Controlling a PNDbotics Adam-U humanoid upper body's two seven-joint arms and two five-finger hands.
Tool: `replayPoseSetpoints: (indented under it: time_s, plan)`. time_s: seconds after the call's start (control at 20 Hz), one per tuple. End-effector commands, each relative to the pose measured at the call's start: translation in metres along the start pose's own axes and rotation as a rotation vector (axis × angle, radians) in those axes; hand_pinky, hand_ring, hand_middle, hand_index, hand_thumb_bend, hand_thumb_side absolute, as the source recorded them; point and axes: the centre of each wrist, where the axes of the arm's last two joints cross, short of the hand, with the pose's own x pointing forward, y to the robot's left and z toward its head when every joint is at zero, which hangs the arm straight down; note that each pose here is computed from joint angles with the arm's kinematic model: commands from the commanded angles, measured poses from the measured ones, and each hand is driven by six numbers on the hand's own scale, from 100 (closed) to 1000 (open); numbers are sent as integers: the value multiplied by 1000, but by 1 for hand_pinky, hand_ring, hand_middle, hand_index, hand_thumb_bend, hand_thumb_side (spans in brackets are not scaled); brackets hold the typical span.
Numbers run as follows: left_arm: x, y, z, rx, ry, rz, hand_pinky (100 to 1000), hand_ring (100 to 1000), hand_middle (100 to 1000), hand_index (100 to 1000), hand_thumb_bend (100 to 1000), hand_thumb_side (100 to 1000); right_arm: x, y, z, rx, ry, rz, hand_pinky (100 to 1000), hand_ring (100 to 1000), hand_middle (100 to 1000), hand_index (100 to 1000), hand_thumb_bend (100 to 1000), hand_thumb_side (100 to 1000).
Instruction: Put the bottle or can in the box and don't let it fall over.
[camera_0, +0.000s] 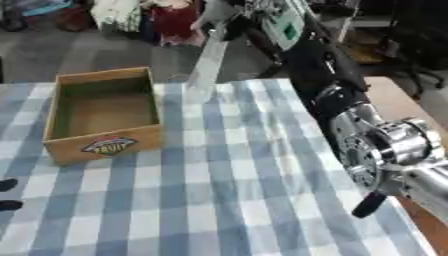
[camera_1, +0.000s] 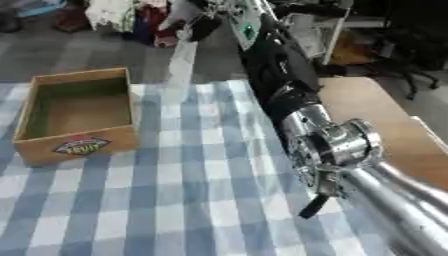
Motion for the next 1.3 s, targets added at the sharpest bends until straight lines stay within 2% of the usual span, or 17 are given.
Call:
replayPoseSetpoints:
  time_s: [0.05,0.35,0.5,0.65,0.7,0.75,0.8,0.85,0.9,1.05,1.3]
  plan:
    - [7,3,-4,-18,-20,-11,682,814,645,852,159,974,22,-28,-13,-63,-87,29,100,133,100,189,100,110]
    - [9,-4,-13,-58,-39,11,682,814,646,852,161,971,49,-30,-34,-99,-195,0,100,138,100,191,100,100]
    - [11,-7,-18,-83,-50,20,682,814,646,852,163,970,54,-24,-40,-98,-217,-21,100,155,108,199,100,100]
    - [13,-8,-22,-97,-58,24,682,814,646,852,161,971,54,-7,-43,-61,-204,-30,126,232,179,291,100,128]
    - [13,-9,-23,-101,-61,25,681,814,646,851,161,970,52,1,-44,-30,-196,-30,540,567,480,654,100,120]
    - [14,-9,-24,-104,-63,25,681,814,646,851,161,970,51,10,-45,14,-192,-19,697,729,626,826,100,101]
    - [15,-10,-25,-108,-67,26,681,814,645,851,161,969,51,14,-44,45,-193,0,889,901,841,990,100,362]
    - [15,-10,-26,-111,-72,27,681,814,645,851,161,968,50,16,-43,53,-196,17,960,959,897,1000,100,447]
    - [16,-11,-27,-114,-76,28,681,814,645,851,161,968,49,16,-41,44,-198,31,1000,1000,966,1000,100,538]
    - [17,-11,-28,-119,-81,31,681,814,645,851,162,969,47,17,-37,-13,-210,58,1000,1000,1000,1000,100,645]
    - [17,-11,-29,-117,-79,30,680,814,645,851,162,971,44,24,-36,-133,-235,-15,1000,1000,1000,1000,100,625]
